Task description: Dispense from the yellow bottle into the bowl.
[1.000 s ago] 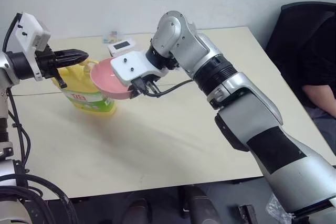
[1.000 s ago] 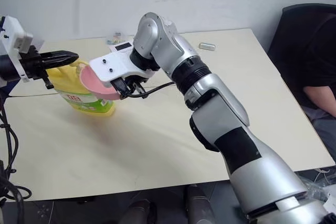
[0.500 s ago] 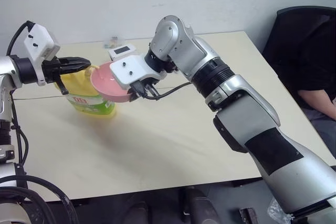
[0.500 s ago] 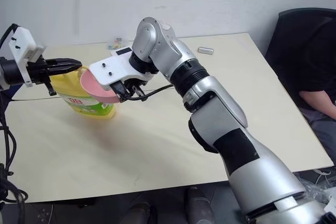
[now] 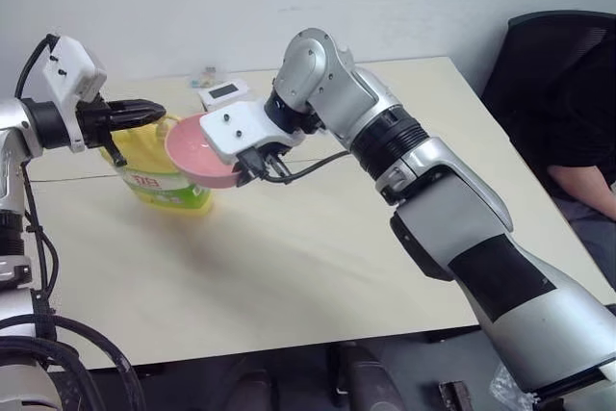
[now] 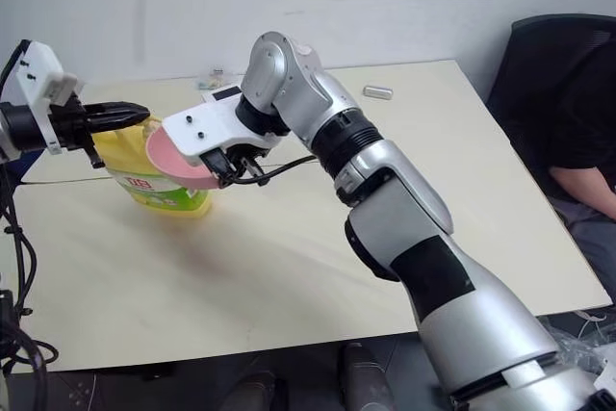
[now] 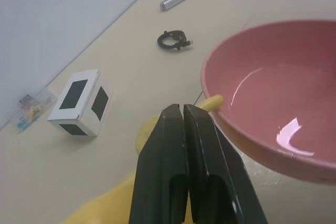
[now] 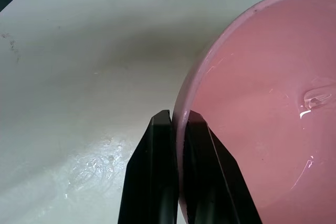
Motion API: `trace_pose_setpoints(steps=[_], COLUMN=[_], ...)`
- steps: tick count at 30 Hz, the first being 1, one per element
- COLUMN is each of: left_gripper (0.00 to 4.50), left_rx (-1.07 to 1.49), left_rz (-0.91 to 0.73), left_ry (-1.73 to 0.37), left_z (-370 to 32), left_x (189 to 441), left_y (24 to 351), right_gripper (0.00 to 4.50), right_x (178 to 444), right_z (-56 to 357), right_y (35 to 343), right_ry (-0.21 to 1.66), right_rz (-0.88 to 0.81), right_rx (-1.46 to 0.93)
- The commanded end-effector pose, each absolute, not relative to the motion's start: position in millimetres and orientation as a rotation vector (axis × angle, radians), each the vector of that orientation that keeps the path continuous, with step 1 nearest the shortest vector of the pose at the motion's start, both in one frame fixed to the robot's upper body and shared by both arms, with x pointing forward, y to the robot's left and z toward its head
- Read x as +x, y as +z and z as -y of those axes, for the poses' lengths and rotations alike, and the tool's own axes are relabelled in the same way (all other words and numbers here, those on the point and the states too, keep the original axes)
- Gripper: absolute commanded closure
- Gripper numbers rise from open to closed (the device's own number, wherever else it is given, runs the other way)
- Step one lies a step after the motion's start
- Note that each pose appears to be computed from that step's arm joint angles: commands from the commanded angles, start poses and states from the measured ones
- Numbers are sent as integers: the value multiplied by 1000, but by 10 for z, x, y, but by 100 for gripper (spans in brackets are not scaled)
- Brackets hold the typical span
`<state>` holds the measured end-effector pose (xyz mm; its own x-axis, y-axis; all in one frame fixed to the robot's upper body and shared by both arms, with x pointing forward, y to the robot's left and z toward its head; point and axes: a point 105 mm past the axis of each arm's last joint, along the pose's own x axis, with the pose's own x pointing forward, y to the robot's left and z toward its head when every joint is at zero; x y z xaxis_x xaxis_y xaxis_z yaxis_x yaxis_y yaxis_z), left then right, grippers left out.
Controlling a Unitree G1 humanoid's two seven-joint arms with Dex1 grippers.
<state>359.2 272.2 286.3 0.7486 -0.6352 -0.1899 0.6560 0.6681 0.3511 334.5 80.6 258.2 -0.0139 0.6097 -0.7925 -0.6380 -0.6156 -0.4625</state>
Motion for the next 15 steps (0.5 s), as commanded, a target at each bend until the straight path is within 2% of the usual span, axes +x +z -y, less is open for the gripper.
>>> trace_pose_setpoints(steps=[1,3,7,10,12,15], left_gripper=[401,356,233,141,83,1], left_rx=[313,286,280,286,286,322], left_rz=[-14,43,102,117,108,-11], left_ry=[-716,-770,-811,-846,-874,-941], left_z=[-2765,-2698,-2617,-2572,-2532,-2450], left_x=[3502,3341,3053,2754,2560,2155], left_y=[3088,3287,3500,3591,3613,3439], right_gripper=[450,450,450,450,450,450], right_x=[3288,3294,3313,3380,3409,3465], right_z=[-788,-761,-642,-440,-308,-39], right_y=[2714,2723,2697,2542,2427,2183], right_ry=[1785,1783,1783,1766,1754,1716], right_rz=[34,38,36,7,-13,-67], right_rx=[-1377,-1366,-1349,-1355,-1367,-1354])
